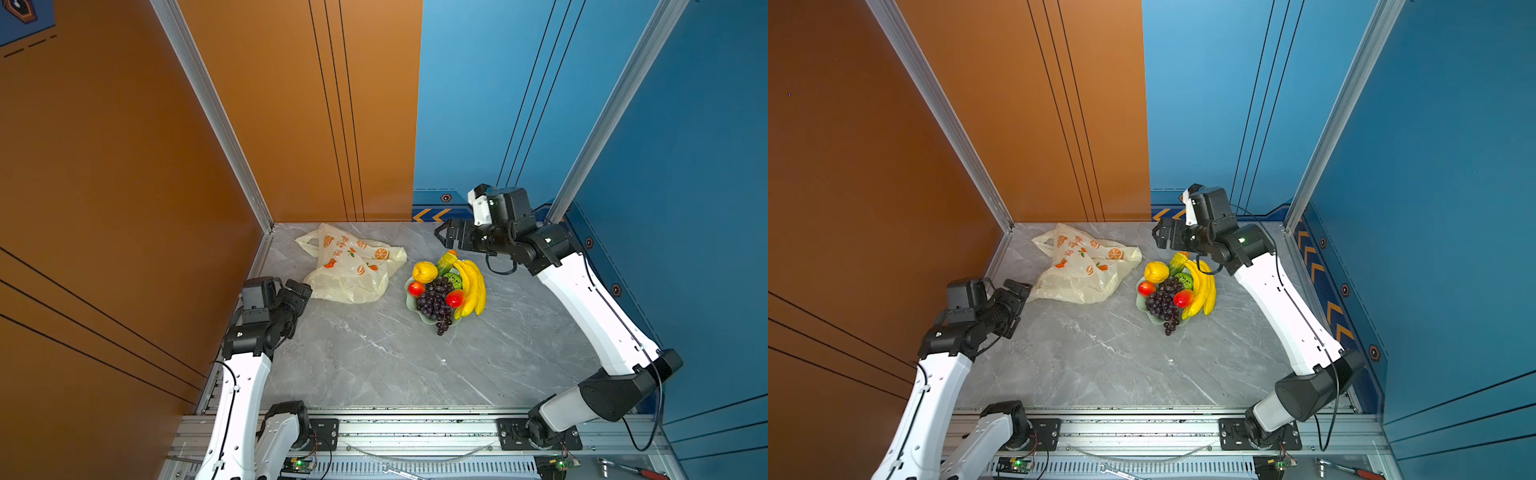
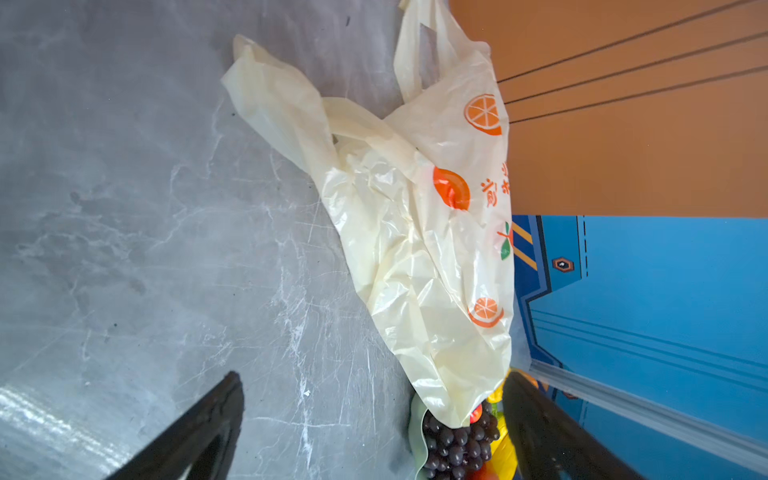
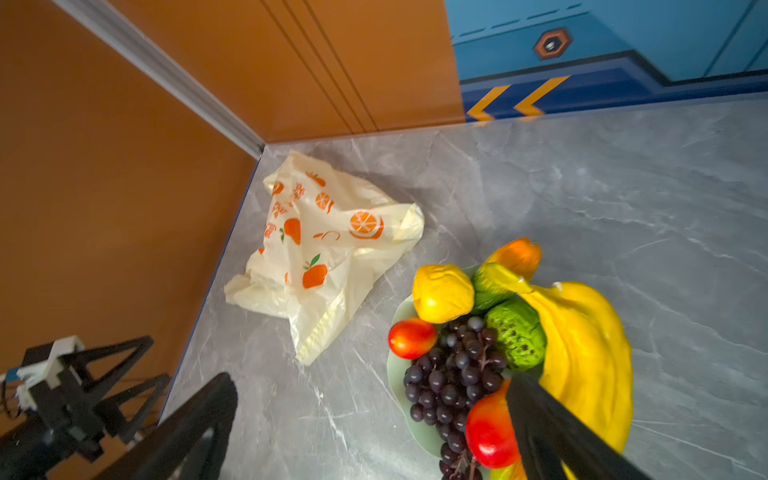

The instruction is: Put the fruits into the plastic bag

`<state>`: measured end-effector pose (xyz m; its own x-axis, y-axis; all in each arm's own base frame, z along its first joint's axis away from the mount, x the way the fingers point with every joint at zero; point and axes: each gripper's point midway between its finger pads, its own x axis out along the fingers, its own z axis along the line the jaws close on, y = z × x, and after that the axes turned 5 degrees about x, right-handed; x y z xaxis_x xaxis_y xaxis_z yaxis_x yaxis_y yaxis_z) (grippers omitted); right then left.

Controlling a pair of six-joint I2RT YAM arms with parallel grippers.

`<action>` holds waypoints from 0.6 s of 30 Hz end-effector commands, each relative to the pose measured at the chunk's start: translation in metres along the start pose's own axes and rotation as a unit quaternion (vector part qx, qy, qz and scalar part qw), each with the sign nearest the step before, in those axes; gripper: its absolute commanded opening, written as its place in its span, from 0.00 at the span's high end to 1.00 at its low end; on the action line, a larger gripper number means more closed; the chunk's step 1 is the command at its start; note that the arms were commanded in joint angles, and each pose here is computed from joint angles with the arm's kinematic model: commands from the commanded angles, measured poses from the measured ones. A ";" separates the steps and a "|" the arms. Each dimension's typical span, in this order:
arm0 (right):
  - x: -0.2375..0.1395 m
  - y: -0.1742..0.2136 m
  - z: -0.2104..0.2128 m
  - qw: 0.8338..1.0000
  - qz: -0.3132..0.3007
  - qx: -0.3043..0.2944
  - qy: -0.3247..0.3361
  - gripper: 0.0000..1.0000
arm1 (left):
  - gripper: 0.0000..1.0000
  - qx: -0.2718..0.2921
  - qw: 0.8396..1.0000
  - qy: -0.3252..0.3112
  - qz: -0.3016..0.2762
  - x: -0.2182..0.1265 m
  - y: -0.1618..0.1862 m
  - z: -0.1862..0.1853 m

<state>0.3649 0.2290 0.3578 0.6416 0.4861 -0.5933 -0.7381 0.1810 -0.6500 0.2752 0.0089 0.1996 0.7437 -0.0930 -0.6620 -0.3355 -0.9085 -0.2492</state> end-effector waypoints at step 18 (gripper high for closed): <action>0.022 0.058 0.040 0.994 0.084 -0.072 -0.023 0.00 | 0.02 -0.287 0.956 0.049 -0.031 0.109 -0.063 0.027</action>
<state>0.3319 0.2867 0.3347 0.5162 0.5524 -0.6545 -0.7847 -0.0011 -0.6198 0.3360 0.0572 0.1071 0.7590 -0.0562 -0.6486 0.0566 -0.9868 0.1517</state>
